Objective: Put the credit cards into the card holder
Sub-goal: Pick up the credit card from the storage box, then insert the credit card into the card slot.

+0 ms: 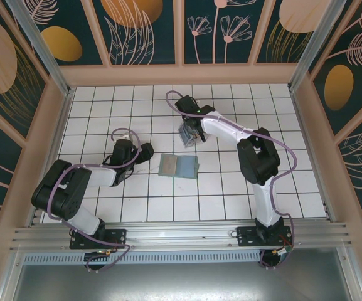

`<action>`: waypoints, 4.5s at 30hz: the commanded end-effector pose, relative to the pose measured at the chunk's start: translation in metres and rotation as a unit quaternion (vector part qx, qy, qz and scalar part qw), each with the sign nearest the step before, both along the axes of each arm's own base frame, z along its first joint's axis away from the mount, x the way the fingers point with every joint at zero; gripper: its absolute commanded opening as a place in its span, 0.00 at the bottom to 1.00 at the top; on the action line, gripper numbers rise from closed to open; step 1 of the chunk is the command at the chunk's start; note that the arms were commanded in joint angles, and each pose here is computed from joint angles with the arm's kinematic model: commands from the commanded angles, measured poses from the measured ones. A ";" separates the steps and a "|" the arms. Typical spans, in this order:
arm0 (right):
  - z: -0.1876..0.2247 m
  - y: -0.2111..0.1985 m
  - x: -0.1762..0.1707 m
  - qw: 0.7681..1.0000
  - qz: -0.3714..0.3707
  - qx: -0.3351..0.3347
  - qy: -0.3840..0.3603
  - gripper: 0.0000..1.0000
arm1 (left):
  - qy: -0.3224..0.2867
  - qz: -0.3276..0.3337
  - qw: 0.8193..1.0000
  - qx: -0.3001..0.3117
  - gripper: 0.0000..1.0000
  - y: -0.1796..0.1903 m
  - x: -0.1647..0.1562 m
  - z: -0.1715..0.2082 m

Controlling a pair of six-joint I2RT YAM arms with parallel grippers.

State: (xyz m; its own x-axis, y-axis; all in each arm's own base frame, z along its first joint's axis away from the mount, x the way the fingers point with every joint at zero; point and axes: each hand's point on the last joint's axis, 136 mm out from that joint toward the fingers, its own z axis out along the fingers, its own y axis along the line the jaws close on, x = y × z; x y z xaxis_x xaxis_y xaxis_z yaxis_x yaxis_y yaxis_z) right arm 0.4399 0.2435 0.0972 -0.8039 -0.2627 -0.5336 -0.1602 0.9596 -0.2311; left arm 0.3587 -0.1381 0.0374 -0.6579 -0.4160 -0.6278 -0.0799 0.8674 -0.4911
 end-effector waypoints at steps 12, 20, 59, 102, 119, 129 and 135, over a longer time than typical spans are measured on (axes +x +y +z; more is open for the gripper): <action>0.008 -0.004 -0.004 0.999 0.000 0.033 0.012 0.08 | 0.049 -0.034 0.998 -0.014 0.97 -0.012 -0.013 -0.022; 0.014 -0.005 -0.005 0.999 -0.002 0.043 0.012 0.00 | 0.050 -0.035 0.998 -0.013 0.96 -0.012 -0.013 -0.022; -0.004 0.018 -0.013 0.964 0.060 0.227 0.123 0.00 | 0.051 -0.033 0.998 -0.008 0.96 -0.011 -0.012 -0.022; 0.013 0.029 -0.006 0.972 0.081 0.203 0.090 0.00 | 0.057 -0.035 0.998 -0.004 0.97 -0.012 -0.011 -0.025; 0.097 0.013 -0.105 0.905 0.089 0.417 0.005 0.00 | 0.005 -0.044 0.998 0.048 0.98 -0.001 -0.006 0.012; 0.036 0.029 -0.182 0.800 0.025 0.594 0.082 0.00 | 0.033 -0.066 0.996 -0.052 0.93 -0.018 -0.039 0.017; 0.015 0.046 -0.186 0.785 0.039 0.608 0.116 0.00 | 0.031 -0.154 0.984 -0.087 0.86 -0.049 -0.061 0.026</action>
State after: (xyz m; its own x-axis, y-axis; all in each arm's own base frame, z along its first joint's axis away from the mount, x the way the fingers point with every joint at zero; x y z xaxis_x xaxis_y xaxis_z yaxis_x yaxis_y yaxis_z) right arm 0.2449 0.2700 0.0862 -0.9264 0.2654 -0.2671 -0.0802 0.5541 0.8286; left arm 0.3062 -0.1684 0.0578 -0.7719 -0.3447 -0.5342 0.0655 0.7927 -0.6060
